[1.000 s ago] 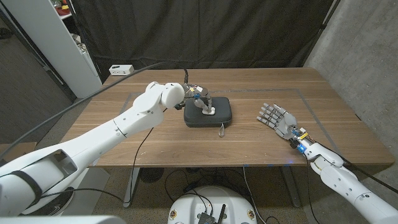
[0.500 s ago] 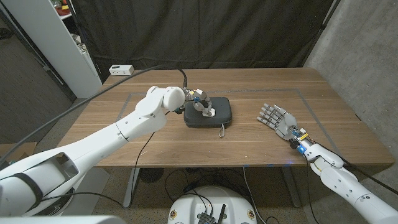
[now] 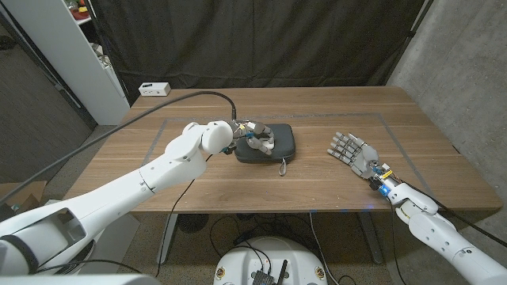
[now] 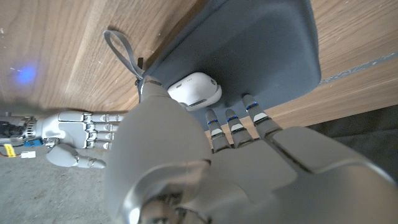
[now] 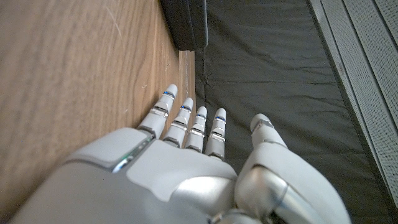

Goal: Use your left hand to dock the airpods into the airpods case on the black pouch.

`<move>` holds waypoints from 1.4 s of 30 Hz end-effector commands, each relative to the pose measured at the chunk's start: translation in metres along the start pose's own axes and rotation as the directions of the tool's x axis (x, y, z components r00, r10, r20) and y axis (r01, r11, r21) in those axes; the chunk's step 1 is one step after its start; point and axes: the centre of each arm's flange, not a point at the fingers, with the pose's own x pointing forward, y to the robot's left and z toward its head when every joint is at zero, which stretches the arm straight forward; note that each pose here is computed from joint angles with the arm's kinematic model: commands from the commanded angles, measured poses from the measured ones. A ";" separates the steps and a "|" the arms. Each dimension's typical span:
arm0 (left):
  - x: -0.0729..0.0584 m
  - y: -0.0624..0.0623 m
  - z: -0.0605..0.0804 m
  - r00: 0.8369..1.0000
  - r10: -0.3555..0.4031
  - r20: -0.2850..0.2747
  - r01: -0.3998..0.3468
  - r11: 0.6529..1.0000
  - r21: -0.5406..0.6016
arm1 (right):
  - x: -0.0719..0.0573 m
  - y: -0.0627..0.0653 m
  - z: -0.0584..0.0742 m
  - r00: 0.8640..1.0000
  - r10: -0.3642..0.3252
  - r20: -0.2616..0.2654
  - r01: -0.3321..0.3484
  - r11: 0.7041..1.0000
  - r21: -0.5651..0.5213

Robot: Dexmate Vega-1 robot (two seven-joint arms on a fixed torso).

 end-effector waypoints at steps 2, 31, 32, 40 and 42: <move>-0.024 0.027 0.011 0.964 0.258 0.072 -0.262 0.964 0.050 | 0.004 -0.003 -0.001 1.000 0.011 -0.002 -0.011 1.000 -0.005; -0.035 0.053 -0.005 0.858 0.512 0.027 -0.506 0.854 -0.122 | 0.024 0.006 0.030 0.999 0.029 0.024 -0.027 0.998 -0.065; -0.034 0.052 -0.008 0.855 0.517 0.038 -0.507 0.849 -0.149 | 0.027 0.007 0.033 0.999 0.032 0.027 -0.030 0.997 -0.073; -0.025 0.054 -0.031 0.807 0.588 0.045 -0.523 0.749 -0.407 | 0.052 0.017 0.058 0.998 0.008 0.068 0.001 0.991 -0.136; -0.023 0.056 -0.038 0.784 0.619 0.039 -0.531 0.702 -0.474 | 0.057 0.019 0.063 0.997 -0.001 0.075 0.013 0.989 -0.148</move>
